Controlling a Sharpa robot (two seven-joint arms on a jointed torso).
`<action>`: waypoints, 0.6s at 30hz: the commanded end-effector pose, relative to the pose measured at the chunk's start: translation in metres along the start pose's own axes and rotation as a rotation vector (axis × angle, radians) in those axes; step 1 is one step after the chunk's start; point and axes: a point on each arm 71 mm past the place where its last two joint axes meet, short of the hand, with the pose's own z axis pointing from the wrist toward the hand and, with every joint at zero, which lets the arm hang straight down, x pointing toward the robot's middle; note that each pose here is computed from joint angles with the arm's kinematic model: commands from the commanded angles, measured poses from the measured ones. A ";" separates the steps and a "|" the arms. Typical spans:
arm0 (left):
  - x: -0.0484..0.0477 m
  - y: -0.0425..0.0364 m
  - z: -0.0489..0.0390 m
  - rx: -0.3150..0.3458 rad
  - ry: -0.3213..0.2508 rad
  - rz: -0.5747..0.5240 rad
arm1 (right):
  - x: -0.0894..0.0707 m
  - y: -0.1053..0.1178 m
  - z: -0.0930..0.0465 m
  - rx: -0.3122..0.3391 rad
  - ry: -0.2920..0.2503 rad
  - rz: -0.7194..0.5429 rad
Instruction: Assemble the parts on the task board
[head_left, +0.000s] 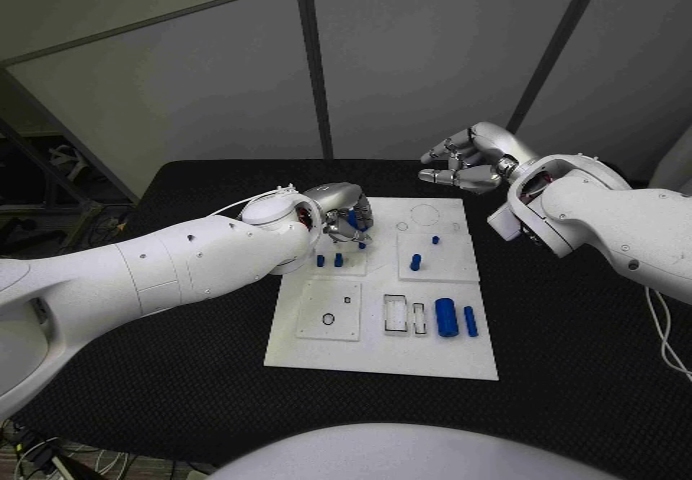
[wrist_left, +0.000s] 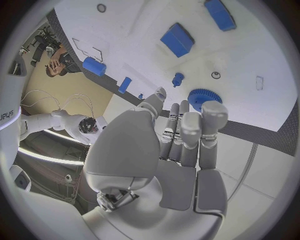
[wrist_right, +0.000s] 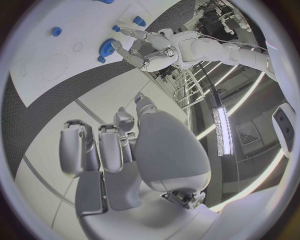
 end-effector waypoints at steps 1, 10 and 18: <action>0.0041 -0.0012 0.0007 0.016 0.055 0.050 | 0.000 0.002 0.000 -0.011 0.004 -0.004; 0.0078 0.0029 0.0021 -0.011 0.095 0.069 | 0.000 0.002 0.001 -0.010 0.005 -0.004; 0.0087 0.0057 0.0029 -0.019 0.098 0.072 | 0.001 0.002 0.001 -0.011 0.006 -0.004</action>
